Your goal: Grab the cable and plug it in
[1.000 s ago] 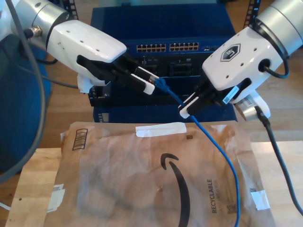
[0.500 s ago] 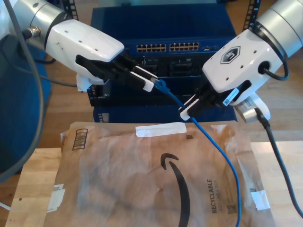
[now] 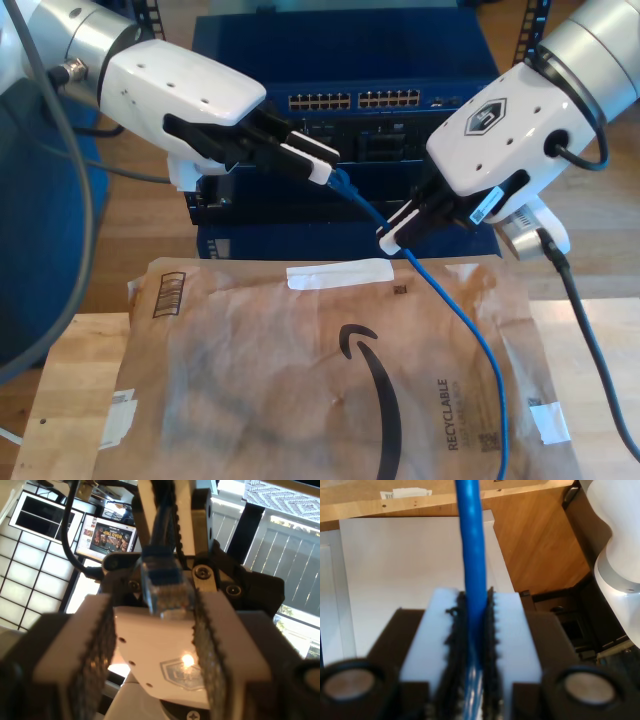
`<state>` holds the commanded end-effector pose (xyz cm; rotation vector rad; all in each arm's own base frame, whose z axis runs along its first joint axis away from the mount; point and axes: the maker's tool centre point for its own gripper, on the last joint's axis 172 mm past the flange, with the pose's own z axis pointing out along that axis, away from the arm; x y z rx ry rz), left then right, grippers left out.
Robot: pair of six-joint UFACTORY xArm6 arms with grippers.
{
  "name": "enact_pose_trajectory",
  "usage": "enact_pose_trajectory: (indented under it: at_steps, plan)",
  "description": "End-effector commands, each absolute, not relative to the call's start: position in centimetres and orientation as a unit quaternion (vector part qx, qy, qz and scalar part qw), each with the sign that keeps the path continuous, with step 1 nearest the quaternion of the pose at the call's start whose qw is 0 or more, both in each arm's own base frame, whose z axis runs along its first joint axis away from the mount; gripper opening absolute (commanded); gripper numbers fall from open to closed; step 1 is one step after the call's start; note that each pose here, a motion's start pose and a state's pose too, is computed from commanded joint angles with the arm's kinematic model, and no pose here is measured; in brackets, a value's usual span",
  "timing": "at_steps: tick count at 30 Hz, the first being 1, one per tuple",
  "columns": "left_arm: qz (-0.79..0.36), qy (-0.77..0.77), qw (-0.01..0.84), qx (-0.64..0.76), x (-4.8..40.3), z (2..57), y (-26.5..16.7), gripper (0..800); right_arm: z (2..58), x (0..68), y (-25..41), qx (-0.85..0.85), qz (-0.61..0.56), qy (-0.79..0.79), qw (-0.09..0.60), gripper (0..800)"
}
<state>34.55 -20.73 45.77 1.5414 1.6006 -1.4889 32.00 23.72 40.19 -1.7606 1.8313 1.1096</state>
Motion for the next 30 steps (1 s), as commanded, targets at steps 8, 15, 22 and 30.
enact_pose_trajectory:
  at_steps: [8, 15, 22, 30]
  plan:
    - [-0.543, 0.584, 0.23, 0.558, 34.6, 45.5, -20.7, 203, 40.3, 32.0, 23.7, -0.624, 0.394, 0.649, 0.185, 20]
    - [-0.541, 0.586, 0.229, 0.558, 34.6, 45.4, -20.6, 106, 40.3, 32.0, 23.7, -0.624, 0.394, 0.649, 0.185, 24]
    - [-0.539, 0.595, 0.232, 0.55, 35.0, 44.7, -20.6, 6, 40.3, 32.2, 24.2, -0.619, 0.405, 0.647, 0.187, 462]
    - [-0.539, 0.605, 0.24, 0.535, 35.9, 44.5, -19.4, 5, 43.7, 35.1, 23.2, -0.623, 0.331, 0.652, 0.279, 800]
